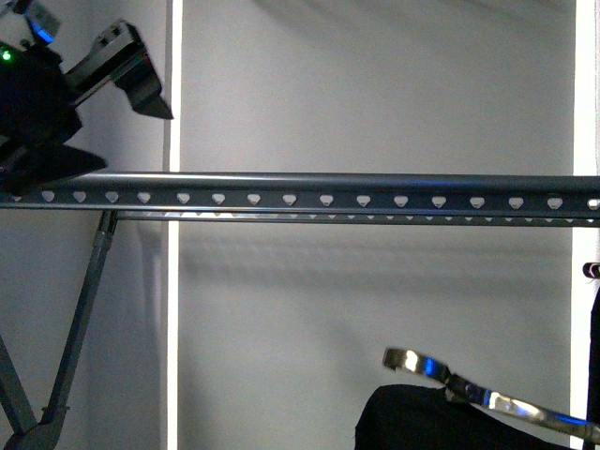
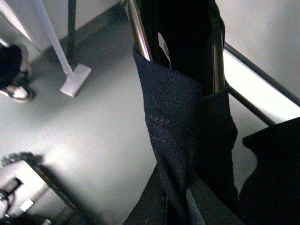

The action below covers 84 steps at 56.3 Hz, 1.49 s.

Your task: Hang clothes on hanger

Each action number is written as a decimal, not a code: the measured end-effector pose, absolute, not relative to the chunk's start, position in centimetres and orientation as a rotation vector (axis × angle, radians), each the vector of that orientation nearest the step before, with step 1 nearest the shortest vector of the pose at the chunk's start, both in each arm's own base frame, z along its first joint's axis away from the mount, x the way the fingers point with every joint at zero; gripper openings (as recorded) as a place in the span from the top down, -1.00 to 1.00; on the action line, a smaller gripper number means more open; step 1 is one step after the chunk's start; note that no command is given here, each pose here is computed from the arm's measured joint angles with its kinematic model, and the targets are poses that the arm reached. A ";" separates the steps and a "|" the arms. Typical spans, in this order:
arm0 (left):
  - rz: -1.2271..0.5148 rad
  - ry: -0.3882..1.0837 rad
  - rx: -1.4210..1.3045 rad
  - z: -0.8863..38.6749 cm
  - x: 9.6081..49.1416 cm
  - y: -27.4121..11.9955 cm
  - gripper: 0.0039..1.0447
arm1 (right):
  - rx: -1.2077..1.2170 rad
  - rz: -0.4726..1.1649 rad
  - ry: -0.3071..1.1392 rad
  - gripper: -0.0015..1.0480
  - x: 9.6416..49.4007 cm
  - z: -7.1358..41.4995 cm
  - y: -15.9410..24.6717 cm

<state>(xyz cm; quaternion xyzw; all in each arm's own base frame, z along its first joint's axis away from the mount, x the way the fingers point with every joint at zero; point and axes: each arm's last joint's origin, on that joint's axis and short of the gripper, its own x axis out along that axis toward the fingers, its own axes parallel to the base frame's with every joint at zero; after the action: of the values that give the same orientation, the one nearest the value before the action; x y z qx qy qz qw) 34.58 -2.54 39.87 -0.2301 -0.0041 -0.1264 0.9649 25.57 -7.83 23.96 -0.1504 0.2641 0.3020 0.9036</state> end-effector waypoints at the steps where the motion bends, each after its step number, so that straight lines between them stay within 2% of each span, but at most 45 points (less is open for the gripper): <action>1: -0.219 0.000 -0.479 39.9 34.7 -2.1 -0.88 | -0.287 0.622 0.543 0.92 25.4 24.1 -7.8; 4: -0.072 0.032 -0.509 39.4 35.2 -0.8 -0.88 | -0.180 0.600 0.536 0.92 25.0 24.7 -7.9; 8: 0.016 0.089 -0.518 38.2 35.8 0.0 -0.88 | -0.051 0.566 0.525 0.92 24.9 25.4 -8.0; 13: 0.016 0.102 -0.507 37.6 36.0 -0.3 -0.88 | 0.125 0.527 0.522 0.92 25.1 26.2 -8.3; 23: -0.027 -0.008 -0.424 38.9 34.6 -1.6 -0.85 | 0.376 0.451 0.466 0.92 26.5 28.6 -8.9; 27: -0.002 -0.023 -0.237 38.5 32.1 -1.9 -0.55 | 0.469 0.427 0.446 0.92 27.4 29.4 -9.0; 33: 0.001 -0.040 -0.108 36.5 28.8 -2.1 -0.24 | 0.549 0.408 0.429 0.92 28.5 30.1 -9.0; 46: -0.003 -0.029 -0.027 30.8 24.6 -1.6 0.38 | 0.677 0.382 0.397 0.92 30.5 31.8 -8.9; 51: -0.001 0.002 -0.016 27.9 23.3 -1.3 0.69 | 0.726 0.359 0.389 0.92 31.6 32.6 -9.0; 57: -0.020 0.008 -0.012 26.2 22.0 -0.7 0.95 | 0.765 0.335 0.384 0.92 32.6 33.0 -9.2; 70: 0.002 0.004 -0.006 23.0 19.1 0.0 0.94 | 0.861 0.230 0.392 0.92 35.6 33.0 -10.0; 84: -0.001 0.009 -0.005 20.9 17.0 0.0 0.94 | 0.917 0.196 0.412 0.92 37.2 32.6 -9.9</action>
<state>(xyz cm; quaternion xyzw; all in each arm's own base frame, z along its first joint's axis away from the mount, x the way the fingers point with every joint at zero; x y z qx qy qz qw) 17.02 -0.03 20.89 -0.0026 0.0043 -0.0004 1.0000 37.20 -9.91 32.60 0.4388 0.1972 0.0939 0.8716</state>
